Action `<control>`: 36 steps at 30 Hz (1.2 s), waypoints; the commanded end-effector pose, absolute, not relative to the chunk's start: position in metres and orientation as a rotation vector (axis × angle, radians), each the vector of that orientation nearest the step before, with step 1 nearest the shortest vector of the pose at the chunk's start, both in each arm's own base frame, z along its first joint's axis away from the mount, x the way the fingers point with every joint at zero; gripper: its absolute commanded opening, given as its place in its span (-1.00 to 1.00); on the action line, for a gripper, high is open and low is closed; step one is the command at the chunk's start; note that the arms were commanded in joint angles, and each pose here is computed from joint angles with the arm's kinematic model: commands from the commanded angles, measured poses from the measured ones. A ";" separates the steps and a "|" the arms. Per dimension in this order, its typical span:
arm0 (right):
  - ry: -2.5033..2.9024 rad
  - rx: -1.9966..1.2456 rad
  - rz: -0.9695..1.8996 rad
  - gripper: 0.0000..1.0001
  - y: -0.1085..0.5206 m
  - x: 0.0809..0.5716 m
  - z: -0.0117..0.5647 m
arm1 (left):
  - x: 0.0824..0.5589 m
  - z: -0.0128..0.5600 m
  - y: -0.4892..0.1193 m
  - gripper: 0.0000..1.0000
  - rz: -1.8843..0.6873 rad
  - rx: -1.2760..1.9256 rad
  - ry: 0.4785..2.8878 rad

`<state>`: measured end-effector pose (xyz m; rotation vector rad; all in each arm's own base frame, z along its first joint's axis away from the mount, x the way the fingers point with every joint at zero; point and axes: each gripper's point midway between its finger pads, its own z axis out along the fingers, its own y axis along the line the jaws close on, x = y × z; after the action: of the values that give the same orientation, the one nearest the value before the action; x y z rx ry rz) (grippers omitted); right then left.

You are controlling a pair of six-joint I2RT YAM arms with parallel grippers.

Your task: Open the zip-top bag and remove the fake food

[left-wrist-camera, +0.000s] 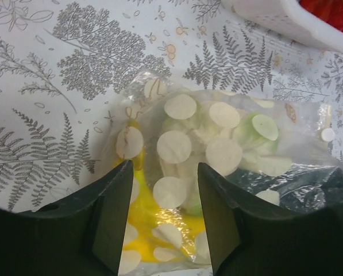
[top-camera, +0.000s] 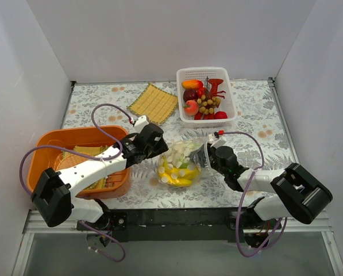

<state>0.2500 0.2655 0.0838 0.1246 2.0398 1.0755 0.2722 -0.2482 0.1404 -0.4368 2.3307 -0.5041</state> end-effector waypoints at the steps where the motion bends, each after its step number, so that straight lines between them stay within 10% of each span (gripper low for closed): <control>1: 1.969 0.144 1.064 -0.81 0.260 0.255 0.097 | 0.249 0.113 -0.234 -0.06 -0.452 -0.455 2.424; 18: 1.954 0.077 1.038 -0.88 0.259 0.254 0.112 | 0.247 0.074 -0.250 0.03 -0.517 -0.422 2.465; 36: 2.009 0.050 1.040 -0.97 0.259 0.245 0.136 | 0.282 0.057 -0.226 -0.92 -0.283 -0.486 2.324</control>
<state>0.2406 0.2528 0.1028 0.0780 2.0709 1.0087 0.2689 -0.2488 0.0564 -0.4606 2.3935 -0.4398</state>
